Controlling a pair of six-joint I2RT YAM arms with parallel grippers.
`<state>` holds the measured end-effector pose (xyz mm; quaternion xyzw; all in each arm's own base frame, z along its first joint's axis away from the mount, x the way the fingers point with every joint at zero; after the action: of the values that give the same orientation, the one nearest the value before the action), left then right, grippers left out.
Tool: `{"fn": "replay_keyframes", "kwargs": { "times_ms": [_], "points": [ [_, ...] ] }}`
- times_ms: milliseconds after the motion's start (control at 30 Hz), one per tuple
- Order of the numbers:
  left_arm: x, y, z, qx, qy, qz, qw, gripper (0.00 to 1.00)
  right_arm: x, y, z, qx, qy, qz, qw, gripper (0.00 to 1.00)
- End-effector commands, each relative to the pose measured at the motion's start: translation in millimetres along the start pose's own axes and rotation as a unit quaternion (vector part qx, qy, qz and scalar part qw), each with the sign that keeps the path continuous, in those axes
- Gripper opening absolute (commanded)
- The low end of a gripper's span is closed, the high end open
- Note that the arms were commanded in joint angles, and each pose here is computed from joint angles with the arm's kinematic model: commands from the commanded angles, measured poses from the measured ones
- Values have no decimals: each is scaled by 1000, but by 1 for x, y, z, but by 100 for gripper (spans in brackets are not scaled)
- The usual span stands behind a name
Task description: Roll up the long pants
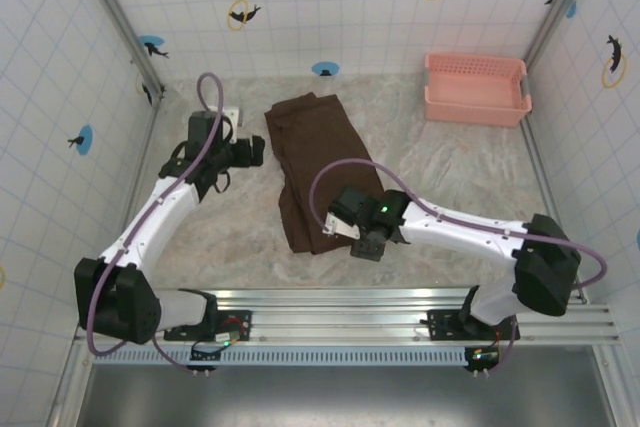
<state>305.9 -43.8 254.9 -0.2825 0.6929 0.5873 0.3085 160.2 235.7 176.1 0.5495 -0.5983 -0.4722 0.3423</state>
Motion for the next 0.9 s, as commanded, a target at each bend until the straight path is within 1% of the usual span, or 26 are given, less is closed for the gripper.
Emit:
{"fn": "replay_keyframes", "kwargs": {
  "times_ms": [0,100,233,300,367,467,567,667,767,833,867],
  "points": [
    [18,31,-4,14,8,-5,1000,98,3,-28,14,2,72,43,996,80],
    [31,50,-1,4,-7,3,1000,98,2,-41,24,11,86,37,996,78],
    [46,66,0,-1,-19,16,1000,97,-3,-47,23,37,87,25,995,78],
    [52,70,0,1,-25,19,1000,98,-7,-53,22,47,89,23,995,77],
    [56,73,1,-2,-25,19,1000,97,-11,-59,21,74,95,27,992,75],
    [59,76,1,2,-26,21,999,98,-14,-72,21,76,104,35,991,73],
    [60,77,0,8,-27,25,999,98,-17,-84,21,60,110,50,991,63],
    [63,76,0,10,-33,33,999,98,-21,-90,22,40,110,51,992,47],
    [66,74,1,5,-42,42,998,97,-26,-88,23,14,106,45,993,28],
    [69,71,3,-6,-49,51,998,97,-29,-82,24,-8,104,40,994,18],
    [70,70,4,-13,-51,55,997,97,-31,-79,24,-15,100,35,994,15]
  ]
}}
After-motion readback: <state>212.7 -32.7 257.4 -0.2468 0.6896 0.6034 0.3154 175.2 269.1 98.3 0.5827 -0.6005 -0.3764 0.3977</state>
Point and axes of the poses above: each hand's point on the last joint's axis, 136 mm out from that joint toward the fingers, its own y axis back along the fingers, its own z axis along the line the jaws close on, x = y × z, the point moved 9 cm from there along y, back along the fingers, and after that the axes turned 1 degree about -y, right-handed, at the moved point
